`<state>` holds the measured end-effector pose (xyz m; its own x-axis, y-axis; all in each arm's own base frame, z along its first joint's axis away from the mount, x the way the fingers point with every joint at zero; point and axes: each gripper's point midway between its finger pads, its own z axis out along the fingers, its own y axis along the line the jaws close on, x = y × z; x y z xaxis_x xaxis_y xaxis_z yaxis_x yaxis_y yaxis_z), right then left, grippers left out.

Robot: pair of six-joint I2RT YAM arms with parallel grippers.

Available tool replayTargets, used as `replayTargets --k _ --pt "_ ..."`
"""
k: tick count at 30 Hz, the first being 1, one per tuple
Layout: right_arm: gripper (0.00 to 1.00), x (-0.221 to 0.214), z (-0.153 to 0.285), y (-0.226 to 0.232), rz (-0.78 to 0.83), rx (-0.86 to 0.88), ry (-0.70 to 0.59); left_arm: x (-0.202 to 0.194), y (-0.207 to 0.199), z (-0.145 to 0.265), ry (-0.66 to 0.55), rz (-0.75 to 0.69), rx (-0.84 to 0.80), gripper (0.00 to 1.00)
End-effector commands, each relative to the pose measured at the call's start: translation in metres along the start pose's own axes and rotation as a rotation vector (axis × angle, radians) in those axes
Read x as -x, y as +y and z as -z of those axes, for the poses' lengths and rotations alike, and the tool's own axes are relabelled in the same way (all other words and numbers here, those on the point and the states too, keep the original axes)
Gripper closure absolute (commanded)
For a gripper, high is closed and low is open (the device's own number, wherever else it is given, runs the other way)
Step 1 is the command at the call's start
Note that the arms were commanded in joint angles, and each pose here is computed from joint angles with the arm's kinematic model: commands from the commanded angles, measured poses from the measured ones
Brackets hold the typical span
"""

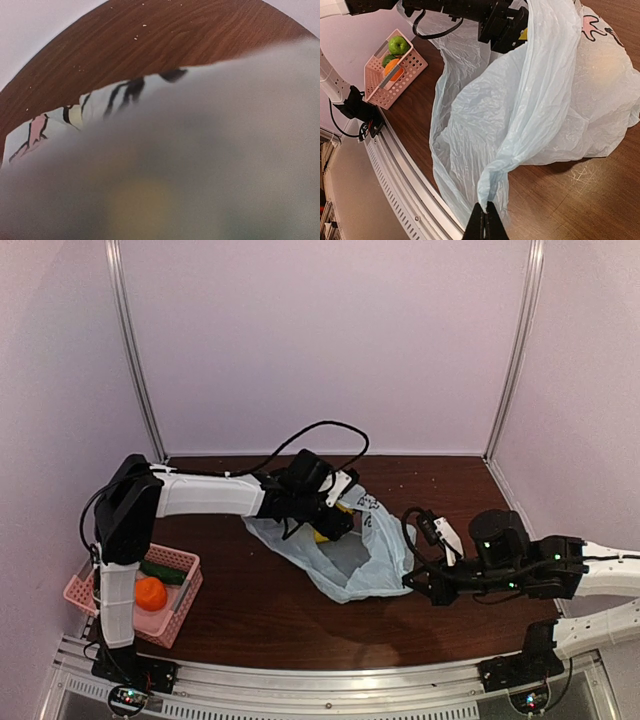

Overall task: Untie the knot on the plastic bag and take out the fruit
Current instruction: Pick up the fake fruit from the takeout bag.

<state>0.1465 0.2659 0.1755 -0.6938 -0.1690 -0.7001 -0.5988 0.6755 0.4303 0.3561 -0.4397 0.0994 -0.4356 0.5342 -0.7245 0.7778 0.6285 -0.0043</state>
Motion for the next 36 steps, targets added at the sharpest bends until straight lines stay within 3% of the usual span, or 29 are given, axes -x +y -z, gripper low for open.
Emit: replayTargets --k 1,9,15,29,32,36 --pt "1.0 0.01 0.005 0.006 -0.008 0.011 -0.037 0.007 0.002 -0.013 0.003 -0.105 -0.057 0.21" --pt "1.0 0.011 0.005 0.004 -0.013 0.0 -0.042 -0.014 0.019 -0.027 0.083 -0.153 -0.046 0.19" --pt "1.0 0.016 0.006 0.007 -0.018 0.007 -0.057 -0.035 0.038 -0.036 0.152 -0.189 0.061 0.15" --pt "1.0 0.02 0.01 0.006 -0.032 0.01 -0.082 -0.04 0.066 -0.055 0.17 -0.23 0.202 0.1" --pt "1.0 0.02 0.009 0.006 -0.032 0.009 -0.086 -0.044 0.065 -0.057 0.18 -0.233 0.193 0.15" --pt "1.0 0.021 0.009 0.007 -0.032 0.007 -0.083 -0.044 0.061 -0.057 0.177 -0.22 0.175 0.34"
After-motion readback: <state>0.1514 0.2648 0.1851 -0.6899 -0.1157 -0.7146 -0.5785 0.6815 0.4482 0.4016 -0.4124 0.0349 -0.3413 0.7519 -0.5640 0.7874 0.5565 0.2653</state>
